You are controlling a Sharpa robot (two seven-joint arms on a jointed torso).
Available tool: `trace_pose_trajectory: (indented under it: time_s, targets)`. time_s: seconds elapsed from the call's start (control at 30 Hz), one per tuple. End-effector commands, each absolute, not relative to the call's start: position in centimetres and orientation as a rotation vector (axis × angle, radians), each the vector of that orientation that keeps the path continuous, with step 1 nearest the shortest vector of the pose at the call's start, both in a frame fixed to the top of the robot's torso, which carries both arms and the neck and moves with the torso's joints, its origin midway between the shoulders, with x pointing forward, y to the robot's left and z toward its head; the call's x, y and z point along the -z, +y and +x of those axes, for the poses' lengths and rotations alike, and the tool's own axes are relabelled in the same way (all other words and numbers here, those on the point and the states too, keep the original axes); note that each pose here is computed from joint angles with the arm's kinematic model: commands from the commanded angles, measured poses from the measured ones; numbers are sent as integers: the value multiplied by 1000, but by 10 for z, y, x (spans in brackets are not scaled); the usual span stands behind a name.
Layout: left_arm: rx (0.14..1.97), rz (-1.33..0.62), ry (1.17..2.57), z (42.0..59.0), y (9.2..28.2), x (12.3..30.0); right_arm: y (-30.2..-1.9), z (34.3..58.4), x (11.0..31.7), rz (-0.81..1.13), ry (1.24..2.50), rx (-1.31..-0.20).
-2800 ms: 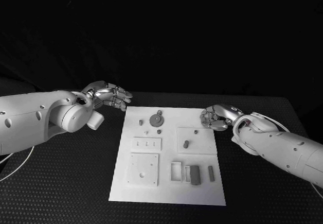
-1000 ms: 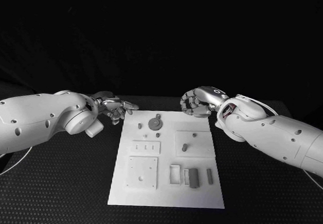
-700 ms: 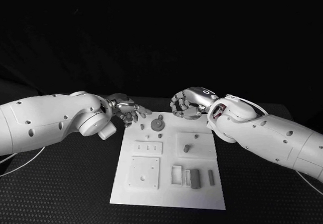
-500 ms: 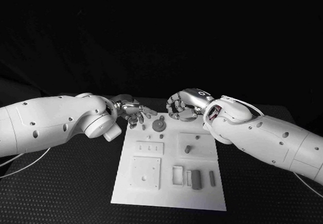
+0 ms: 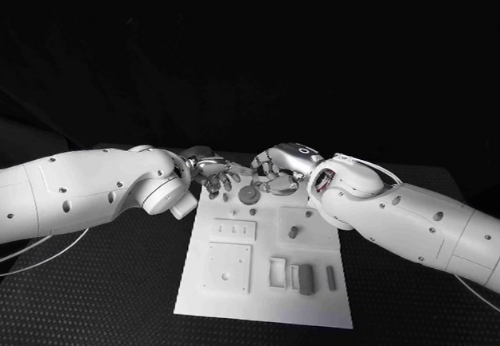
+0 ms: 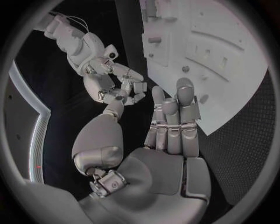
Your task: Assemble the parts on the task board
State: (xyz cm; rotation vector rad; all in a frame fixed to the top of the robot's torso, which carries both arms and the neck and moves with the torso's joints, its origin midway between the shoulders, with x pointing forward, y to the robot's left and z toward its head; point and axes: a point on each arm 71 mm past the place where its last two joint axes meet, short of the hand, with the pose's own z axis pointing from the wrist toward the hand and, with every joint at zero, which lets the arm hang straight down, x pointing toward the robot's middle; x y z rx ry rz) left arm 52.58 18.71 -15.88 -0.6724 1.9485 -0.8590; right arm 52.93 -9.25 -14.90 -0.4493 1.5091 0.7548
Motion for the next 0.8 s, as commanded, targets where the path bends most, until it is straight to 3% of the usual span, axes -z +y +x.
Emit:
trace_pose_trajectory:
  time_s: [0.03,0.8]
  targets:
    - [843,-697,1939,525,185,159,-89,528,150,-463,1516,-741]
    - [838,-668,1974,524,185,160,-71,528,154,-479,1532,-744]
